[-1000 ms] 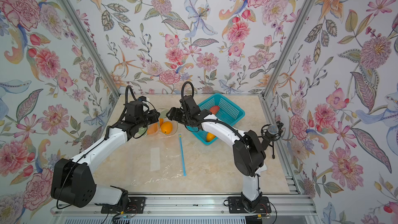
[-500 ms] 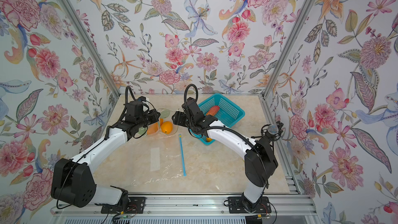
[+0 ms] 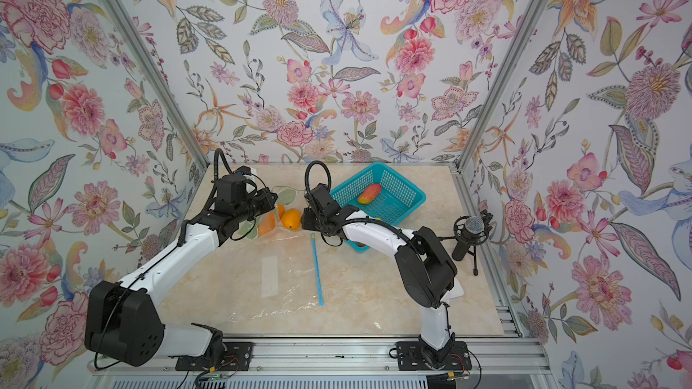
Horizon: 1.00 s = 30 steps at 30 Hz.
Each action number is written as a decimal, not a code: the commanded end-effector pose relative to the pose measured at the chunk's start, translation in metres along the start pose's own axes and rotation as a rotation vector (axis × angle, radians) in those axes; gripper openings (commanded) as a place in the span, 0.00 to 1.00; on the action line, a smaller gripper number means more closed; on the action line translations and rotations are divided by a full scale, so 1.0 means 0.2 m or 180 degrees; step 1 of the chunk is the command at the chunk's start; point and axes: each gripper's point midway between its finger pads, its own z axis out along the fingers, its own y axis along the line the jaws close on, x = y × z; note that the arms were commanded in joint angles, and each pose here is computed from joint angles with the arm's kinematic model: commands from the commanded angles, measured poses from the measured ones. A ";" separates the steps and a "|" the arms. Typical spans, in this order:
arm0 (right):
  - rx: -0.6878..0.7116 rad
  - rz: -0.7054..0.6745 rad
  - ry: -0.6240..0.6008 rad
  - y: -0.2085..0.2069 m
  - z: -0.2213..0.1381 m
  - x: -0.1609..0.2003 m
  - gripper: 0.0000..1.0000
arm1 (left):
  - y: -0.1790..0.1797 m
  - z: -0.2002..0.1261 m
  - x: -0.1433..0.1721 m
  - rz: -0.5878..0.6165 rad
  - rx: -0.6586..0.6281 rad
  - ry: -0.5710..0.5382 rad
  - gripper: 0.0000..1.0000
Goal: Place the mango in a zip-top bag and seal the zipper
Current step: Adjust the zipper food storage bag at the center of the board.
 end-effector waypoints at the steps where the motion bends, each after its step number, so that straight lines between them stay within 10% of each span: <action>1: -0.0106 -0.0117 -0.0178 0.09 -0.04 -0.12 0.11 | -0.10 -0.10 -0.18 -0.0018 0.0123 -0.0362 0.00; 9: -0.0304 -0.0996 -0.0632 0.28 -0.38 -0.49 0.00 | -0.32 -0.19 -0.13 0.0102 0.0780 -0.0072 0.00; 13: -0.0497 -0.1575 -0.0815 0.34 -0.57 -0.60 0.00 | -0.44 -0.32 -0.07 0.0298 0.1144 0.0113 0.31; 30: -0.1181 -0.3022 -0.0527 0.40 -0.93 -0.47 0.00 | -0.29 -0.58 -0.42 0.0584 0.1049 -0.0723 0.50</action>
